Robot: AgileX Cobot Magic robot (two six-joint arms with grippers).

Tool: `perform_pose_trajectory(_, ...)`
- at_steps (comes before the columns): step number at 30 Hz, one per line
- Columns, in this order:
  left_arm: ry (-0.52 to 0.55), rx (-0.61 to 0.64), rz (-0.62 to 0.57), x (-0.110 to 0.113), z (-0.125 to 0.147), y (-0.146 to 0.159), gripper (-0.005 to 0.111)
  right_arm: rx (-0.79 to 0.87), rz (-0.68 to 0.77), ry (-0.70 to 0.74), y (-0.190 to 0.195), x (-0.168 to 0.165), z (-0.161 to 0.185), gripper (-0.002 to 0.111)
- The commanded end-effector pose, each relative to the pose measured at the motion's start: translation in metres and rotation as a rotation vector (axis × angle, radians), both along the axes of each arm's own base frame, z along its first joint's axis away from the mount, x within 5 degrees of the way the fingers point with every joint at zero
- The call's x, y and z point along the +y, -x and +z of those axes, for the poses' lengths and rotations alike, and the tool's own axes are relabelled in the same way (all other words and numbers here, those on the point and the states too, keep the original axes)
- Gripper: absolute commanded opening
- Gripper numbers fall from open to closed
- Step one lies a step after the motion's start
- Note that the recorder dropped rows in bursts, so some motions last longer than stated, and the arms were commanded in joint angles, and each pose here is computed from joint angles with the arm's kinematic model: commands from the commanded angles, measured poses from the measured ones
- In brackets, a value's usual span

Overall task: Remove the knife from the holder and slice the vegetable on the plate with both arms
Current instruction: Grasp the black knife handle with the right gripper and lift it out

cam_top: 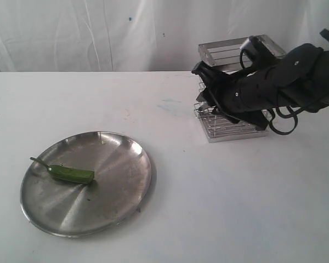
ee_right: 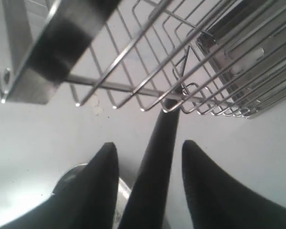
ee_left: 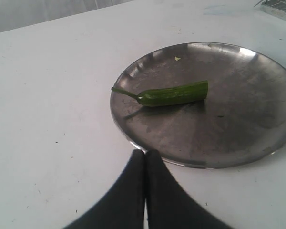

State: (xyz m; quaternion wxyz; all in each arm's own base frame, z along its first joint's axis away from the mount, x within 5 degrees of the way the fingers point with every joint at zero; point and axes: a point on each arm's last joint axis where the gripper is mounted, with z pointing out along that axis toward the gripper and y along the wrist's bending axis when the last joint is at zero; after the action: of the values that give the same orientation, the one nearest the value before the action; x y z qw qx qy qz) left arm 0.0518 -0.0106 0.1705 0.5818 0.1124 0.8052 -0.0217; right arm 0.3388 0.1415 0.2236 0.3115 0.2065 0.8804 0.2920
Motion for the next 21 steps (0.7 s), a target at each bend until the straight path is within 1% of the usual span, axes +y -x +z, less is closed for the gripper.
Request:
perform_pose_trajectory(1, -0.001, 0.002, -0.006, 0.0, -0.001, 0.0, 0.0, -0.04, 0.0, 0.032, -0.004, -0.004, 0.001, 0.024)
perform_pose_trajectory(2, -0.001, 0.002, -0.006, 0.0, -0.001, 0.0, 0.0, -0.038, 0.023, 0.046, -0.003, -0.003, 0.001, 0.018)
perform_pose_trajectory(4, -0.001, 0.002, -0.006, 0.0, -0.001, 0.0, 0.0, -0.037, 0.045, 0.06, -0.002, -0.003, 0.0, 0.013)
perform_pose_trajectory(11, -0.001, 0.002, -0.006, 0.0, -0.001, 0.0, 0.0, -0.103, 0.188, 0.172, -0.005, 0.001, 0.01, 0.013)
perform_pose_trajectory(17, -0.001, 0.002, -0.006, 0.0, -0.001, 0.0, 0.0, -0.141, 0.348, 0.291, -0.011, 0.003, 0.028, 0.013)
perform_pose_trajectory(21, -0.001, 0.002, -0.006, 0.0, -0.001, 0.0, 0.0, -0.151, 0.429, 0.38, -0.014, 0.002, 0.039, 0.013)
